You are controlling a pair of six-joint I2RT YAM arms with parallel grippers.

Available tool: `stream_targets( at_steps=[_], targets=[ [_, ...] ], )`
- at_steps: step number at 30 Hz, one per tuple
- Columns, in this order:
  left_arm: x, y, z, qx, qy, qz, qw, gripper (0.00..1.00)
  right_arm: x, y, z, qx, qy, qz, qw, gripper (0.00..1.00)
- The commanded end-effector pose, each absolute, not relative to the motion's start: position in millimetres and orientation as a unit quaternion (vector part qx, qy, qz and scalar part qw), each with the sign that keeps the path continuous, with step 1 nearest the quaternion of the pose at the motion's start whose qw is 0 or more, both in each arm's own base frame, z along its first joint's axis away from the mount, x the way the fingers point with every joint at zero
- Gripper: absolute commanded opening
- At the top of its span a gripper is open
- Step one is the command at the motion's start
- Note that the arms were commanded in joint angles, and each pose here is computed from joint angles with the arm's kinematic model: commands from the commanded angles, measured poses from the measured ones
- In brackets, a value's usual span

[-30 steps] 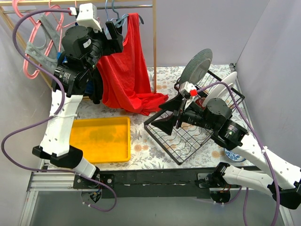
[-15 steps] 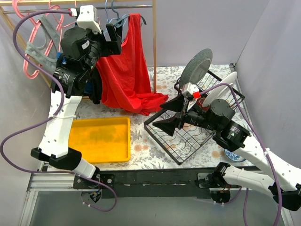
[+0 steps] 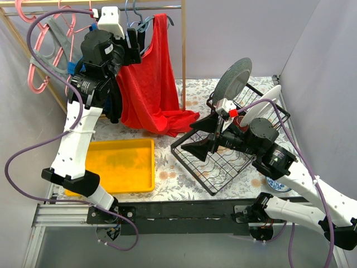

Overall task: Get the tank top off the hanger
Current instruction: Pick up the hanger from the clothesline.

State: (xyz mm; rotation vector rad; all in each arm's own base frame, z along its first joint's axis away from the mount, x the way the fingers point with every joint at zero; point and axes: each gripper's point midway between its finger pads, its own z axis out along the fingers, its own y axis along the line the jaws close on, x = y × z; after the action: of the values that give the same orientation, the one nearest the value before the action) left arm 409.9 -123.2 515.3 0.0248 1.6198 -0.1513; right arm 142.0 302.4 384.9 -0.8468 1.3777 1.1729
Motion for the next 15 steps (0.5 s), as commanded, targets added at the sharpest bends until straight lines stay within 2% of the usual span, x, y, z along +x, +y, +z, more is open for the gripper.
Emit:
stream_targets(
  at_steps=[1, 3, 7, 11, 15],
  targets=[
    [396.3, -122.2, 528.2, 0.020, 0.713, -0.082, 0.696, 0.62, 140.2, 298.0, 400.1, -0.347, 0.558, 0.500, 0.564, 0.98],
    [396.0, -126.8, 528.8, 0.027, 0.711, -0.093, 0.697, 0.55, 141.4, 297.9, 398.7, -0.345, 0.560, 0.499, 0.564, 0.98],
    [395.9, -136.5, 526.3, 0.042, 0.709, -0.113, 0.695, 0.50, 142.0, 298.1, 398.4, -0.343, 0.561, 0.499, 0.565, 0.98],
    [401.0, -140.9, 518.0, 0.048, 0.714, -0.115, 0.689, 0.50, 141.9, 296.5, 397.5, -0.341, 0.562, 0.498, 0.566, 0.98],
    [413.9, -137.1, 505.2, 0.043, 0.725, -0.087, 0.681, 0.55, 142.9, 293.1, 398.8, -0.336, 0.563, 0.494, 0.572, 0.98]
  ],
)
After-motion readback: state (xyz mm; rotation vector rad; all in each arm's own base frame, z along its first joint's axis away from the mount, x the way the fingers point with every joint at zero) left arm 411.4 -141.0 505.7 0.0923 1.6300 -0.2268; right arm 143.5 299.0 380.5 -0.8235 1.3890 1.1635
